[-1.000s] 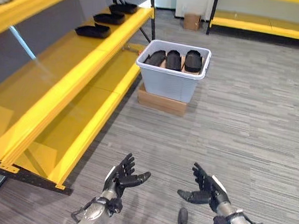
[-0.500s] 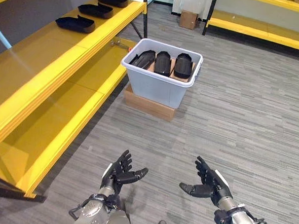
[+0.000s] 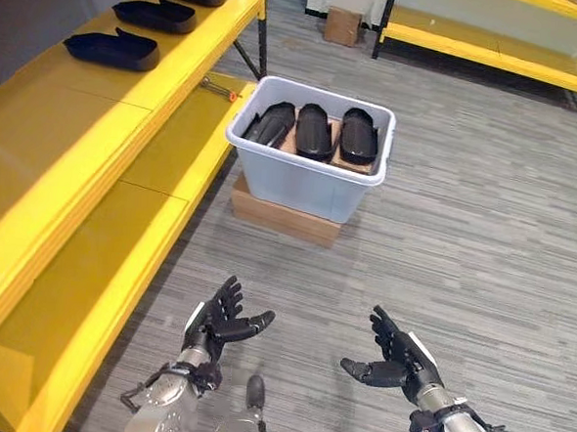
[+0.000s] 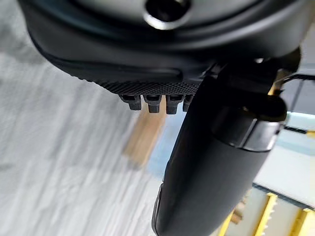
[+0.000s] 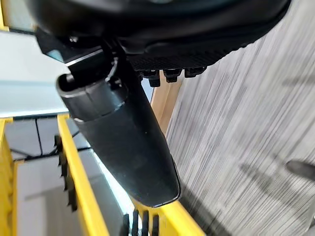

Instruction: Move parts from the plastic box to the shelf.

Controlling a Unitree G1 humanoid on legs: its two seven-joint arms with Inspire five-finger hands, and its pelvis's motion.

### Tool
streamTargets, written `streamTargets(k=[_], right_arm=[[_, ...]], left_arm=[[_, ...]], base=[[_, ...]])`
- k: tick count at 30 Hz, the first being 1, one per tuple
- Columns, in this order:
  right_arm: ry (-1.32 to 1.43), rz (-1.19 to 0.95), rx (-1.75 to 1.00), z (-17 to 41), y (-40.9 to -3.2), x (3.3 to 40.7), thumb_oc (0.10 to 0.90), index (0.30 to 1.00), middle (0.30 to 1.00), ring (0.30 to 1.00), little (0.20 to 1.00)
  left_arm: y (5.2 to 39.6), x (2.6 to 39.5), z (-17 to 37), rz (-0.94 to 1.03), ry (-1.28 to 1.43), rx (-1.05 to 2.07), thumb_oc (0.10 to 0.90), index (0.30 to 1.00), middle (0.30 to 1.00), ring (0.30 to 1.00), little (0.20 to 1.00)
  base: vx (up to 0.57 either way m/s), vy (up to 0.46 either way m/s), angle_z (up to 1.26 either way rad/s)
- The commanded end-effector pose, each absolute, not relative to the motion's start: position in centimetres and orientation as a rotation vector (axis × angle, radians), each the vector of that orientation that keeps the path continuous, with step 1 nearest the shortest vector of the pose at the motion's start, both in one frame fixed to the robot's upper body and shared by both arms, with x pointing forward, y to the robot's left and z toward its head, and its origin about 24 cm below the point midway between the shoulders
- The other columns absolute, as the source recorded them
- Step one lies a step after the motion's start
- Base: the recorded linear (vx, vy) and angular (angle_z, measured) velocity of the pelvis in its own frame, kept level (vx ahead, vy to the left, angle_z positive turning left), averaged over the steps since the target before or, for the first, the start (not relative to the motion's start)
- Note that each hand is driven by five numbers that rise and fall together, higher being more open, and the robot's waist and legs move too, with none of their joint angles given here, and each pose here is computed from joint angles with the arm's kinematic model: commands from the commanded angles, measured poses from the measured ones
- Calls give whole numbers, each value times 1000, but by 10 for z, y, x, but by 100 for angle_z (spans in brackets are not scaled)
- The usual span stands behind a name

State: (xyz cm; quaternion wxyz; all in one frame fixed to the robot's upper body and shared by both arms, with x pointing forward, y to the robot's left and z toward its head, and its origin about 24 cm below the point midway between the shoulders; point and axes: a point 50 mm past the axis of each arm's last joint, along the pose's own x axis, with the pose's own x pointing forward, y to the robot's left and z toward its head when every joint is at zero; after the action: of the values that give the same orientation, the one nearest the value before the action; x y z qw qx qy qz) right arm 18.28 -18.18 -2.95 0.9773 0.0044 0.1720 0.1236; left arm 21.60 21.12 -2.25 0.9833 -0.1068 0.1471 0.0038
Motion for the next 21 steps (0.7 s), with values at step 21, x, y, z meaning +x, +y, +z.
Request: streamTargets(k=[21], right_arm=[[178,275,-30,2,-188,191,900,1000,1000,1000,1000]], left_arm=[[199,213,-7,-86,181,-209,900,1000,1000,1000,1000]], base=[[319,-22,16]])
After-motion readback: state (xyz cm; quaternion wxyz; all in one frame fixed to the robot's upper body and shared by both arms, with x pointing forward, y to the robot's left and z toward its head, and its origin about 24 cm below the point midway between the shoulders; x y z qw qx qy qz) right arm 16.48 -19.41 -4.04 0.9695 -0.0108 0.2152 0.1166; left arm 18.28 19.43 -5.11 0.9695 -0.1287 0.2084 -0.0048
